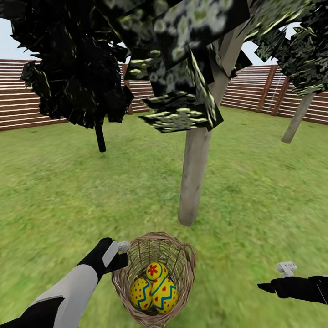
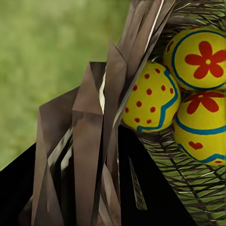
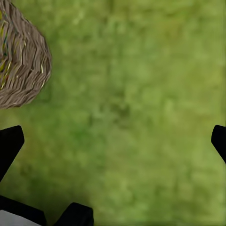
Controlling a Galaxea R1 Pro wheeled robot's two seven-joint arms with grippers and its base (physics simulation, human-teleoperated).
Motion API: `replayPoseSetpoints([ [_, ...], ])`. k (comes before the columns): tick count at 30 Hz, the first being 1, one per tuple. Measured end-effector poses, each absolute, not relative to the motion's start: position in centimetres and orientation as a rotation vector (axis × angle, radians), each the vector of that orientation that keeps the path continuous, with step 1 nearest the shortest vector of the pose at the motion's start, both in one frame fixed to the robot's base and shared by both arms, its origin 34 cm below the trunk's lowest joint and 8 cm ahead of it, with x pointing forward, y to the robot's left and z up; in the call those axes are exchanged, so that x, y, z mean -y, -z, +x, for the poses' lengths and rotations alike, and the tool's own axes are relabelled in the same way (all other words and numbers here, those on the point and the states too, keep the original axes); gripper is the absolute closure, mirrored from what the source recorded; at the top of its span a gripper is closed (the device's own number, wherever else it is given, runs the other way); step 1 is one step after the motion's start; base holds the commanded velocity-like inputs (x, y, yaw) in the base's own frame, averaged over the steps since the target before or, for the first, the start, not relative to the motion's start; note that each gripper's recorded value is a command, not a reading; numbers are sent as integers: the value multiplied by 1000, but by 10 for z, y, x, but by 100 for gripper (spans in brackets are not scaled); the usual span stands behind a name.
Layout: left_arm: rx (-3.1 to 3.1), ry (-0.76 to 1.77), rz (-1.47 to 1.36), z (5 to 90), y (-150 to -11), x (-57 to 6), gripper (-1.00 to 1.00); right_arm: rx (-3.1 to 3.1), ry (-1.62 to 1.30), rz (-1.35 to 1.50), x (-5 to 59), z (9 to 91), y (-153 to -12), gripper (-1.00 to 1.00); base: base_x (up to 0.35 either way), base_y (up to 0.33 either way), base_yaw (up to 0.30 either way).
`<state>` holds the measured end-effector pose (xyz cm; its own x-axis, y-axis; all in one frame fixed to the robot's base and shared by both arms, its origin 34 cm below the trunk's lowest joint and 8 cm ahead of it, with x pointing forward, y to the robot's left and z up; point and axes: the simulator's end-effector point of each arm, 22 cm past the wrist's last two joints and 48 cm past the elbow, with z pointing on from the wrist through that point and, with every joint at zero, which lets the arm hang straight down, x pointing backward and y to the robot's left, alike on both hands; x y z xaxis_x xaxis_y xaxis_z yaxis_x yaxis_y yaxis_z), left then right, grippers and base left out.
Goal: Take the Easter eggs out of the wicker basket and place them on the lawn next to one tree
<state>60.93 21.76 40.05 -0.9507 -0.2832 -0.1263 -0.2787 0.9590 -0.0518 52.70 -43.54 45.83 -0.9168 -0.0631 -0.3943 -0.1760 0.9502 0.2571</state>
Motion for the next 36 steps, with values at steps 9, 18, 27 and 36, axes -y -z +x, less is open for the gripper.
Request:
replayPoseSetpoints([
  [9,-2977,95,-439,617,-393,-216,100,-2725,-408,-170,436,521,-434,-100,0,0,0],
  [18,-2958,129,-475,618,-386,-211,100,-2723,-411,-172,436,520,-428,-100,0,0,0],
  [27,-2982,38,-425,603,-370,-220,-100,-2723,-410,-171,435,520,-428,-100,0,0,0],
  [36,-2980,40,-428,604,-370,-220,-100,-2724,-407,-172,436,520,-428,-100,0,0,0],
])
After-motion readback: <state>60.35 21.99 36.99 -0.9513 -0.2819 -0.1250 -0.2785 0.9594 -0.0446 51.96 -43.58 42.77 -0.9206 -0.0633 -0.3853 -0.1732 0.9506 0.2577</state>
